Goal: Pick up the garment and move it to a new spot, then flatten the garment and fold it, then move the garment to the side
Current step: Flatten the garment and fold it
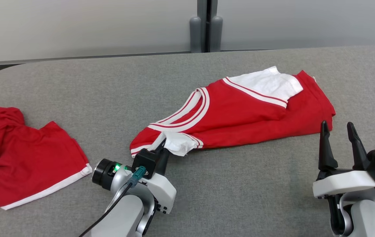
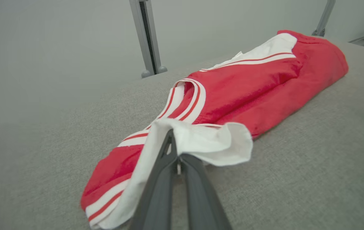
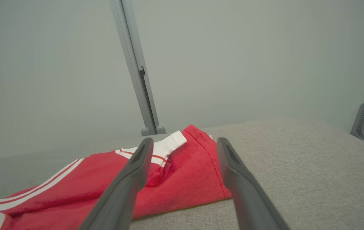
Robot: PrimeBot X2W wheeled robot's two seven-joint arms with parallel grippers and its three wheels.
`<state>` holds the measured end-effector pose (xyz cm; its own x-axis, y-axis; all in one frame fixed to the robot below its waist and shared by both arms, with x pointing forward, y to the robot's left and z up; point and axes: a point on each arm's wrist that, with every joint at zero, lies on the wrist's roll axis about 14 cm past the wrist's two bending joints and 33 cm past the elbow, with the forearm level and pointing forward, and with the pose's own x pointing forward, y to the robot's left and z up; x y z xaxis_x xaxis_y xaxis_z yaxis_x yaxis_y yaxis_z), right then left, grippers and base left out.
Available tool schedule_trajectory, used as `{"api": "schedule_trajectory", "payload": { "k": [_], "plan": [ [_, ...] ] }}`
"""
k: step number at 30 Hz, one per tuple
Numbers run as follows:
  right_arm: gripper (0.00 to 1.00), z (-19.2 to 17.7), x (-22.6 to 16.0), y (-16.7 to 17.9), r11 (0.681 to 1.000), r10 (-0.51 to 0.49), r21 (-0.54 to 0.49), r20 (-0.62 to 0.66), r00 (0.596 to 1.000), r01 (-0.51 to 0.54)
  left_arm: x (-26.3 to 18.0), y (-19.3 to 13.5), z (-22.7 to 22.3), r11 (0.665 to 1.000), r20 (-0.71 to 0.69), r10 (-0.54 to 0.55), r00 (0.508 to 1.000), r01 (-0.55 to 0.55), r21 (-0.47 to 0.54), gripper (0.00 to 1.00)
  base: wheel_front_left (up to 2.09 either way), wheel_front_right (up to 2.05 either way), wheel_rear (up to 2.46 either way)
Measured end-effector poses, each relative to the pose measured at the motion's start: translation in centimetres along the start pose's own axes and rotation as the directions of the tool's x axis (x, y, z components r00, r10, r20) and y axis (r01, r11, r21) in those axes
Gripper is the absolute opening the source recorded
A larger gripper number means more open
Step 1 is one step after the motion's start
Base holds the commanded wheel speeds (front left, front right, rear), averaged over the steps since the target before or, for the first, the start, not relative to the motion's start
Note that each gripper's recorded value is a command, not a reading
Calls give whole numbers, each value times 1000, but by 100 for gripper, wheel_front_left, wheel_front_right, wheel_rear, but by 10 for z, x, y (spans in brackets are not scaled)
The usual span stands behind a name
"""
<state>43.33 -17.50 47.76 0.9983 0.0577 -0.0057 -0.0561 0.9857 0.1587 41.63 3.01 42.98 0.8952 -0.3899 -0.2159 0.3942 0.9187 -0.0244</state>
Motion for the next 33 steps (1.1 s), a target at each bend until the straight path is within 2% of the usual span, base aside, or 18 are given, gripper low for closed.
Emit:
{"api": "schedule_trajectory", "payload": {
  "k": [2,5,10,13,18,21,25,29,32,33],
  "plan": [
    [100,1,0,5,1000,14,3,1,1000,-14,-5,11,12,999,39,18,999,-20,43,0,0,0,0],
    [100,-1,-2,13,999,32,6,-4,999,-32,-15,23,28,986,92,24,995,-39,159,0,0,0,0],
    [100,-2,-5,27,998,67,7,-10,998,-67,-33,28,34,959,93,-29,995,2,283,0,0,0,0],
    [100,-1,-5,36,996,91,11,-11,996,-91,-46,23,30,909,22,-114,993,95,406,0,0,0,0],
    [100,-5,-4,40,995,102,21,-21,995,-102,-52,10,22,790,-98,-222,970,238,564,0,0,0,0],
    [100,-9,-5,41,994,104,25,-31,994,-103,-54,-12,10,747,-172,-285,943,331,577,0,0,0,0],
    [100,-9,-3,38,995,98,23,-31,995,-97,-48,-52,1,726,-208,-377,902,428,538,0,0,0,0],
    [100,-10,-4,27,997,69,21,-37,997,-68,-40,-81,-10,724,-229,-435,871,489,486,0,0,0,0],
    [100,-11,-5,22,998,57,17,-40,998,-56,-36,-89,-18,726,-244,-444,862,505,467,0,0,0,0],
    [100,-12,-5,19,999,50,14,-44,998,-49,-33,-89,-22,736,-248,-441,863,506,450,0,0,0,0]
  ]
}}
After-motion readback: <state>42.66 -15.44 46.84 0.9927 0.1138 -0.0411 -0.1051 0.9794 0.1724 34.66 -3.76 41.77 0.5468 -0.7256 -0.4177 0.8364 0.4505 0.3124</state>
